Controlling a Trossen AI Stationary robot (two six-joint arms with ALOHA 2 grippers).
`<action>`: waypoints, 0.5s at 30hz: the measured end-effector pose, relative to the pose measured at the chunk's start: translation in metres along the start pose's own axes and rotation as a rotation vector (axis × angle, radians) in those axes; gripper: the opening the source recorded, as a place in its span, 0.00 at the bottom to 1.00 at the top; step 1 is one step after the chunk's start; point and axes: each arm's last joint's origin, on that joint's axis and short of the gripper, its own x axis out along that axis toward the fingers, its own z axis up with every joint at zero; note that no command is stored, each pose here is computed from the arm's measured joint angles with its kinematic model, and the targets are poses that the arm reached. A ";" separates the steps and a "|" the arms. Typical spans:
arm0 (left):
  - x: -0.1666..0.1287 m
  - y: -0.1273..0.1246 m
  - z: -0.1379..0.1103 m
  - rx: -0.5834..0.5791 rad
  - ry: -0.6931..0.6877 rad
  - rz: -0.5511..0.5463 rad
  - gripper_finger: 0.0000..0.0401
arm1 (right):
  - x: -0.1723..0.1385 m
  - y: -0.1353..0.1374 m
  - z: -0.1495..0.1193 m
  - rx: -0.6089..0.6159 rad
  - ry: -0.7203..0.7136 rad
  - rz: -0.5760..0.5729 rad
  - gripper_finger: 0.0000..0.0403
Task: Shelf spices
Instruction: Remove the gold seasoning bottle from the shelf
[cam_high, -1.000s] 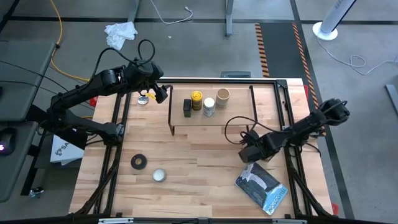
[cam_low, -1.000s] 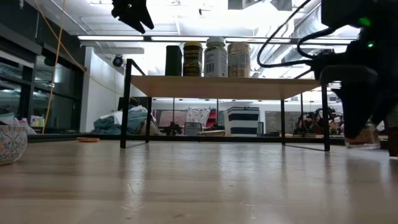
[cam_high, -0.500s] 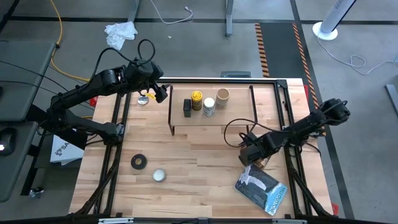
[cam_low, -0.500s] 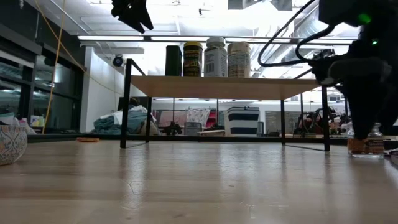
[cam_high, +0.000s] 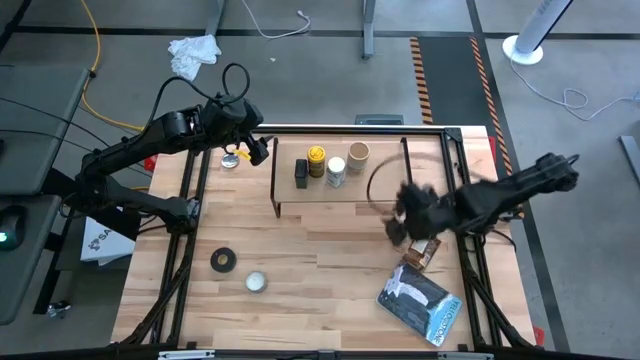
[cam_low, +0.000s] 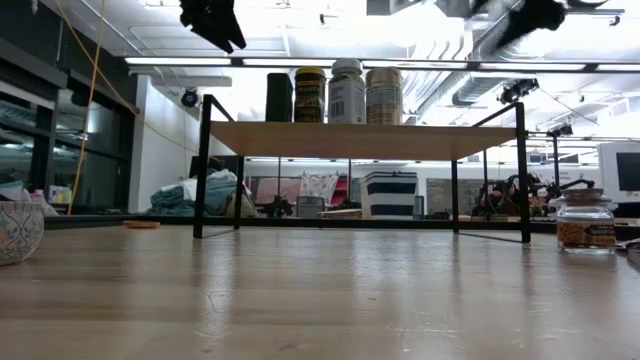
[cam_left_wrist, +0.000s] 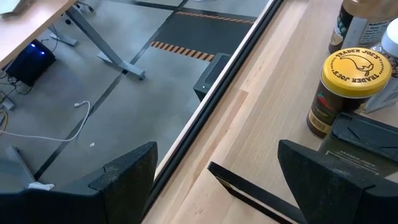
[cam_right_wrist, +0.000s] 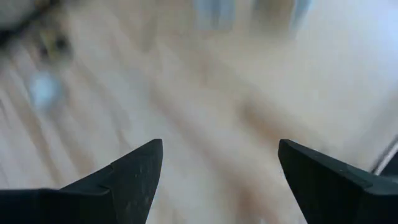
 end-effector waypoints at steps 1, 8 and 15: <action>0.000 0.000 0.000 0.000 0.000 0.000 0.82 | -0.004 -0.003 0.016 0.007 -0.065 -0.021 0.78; 0.000 0.000 0.000 -0.020 0.000 -0.001 0.82 | 0.006 -0.033 0.130 -0.060 -0.177 -0.054 0.79; 0.000 0.000 -0.001 -0.024 0.009 -0.019 0.82 | 0.042 -0.045 0.177 -0.157 0.028 -0.116 0.79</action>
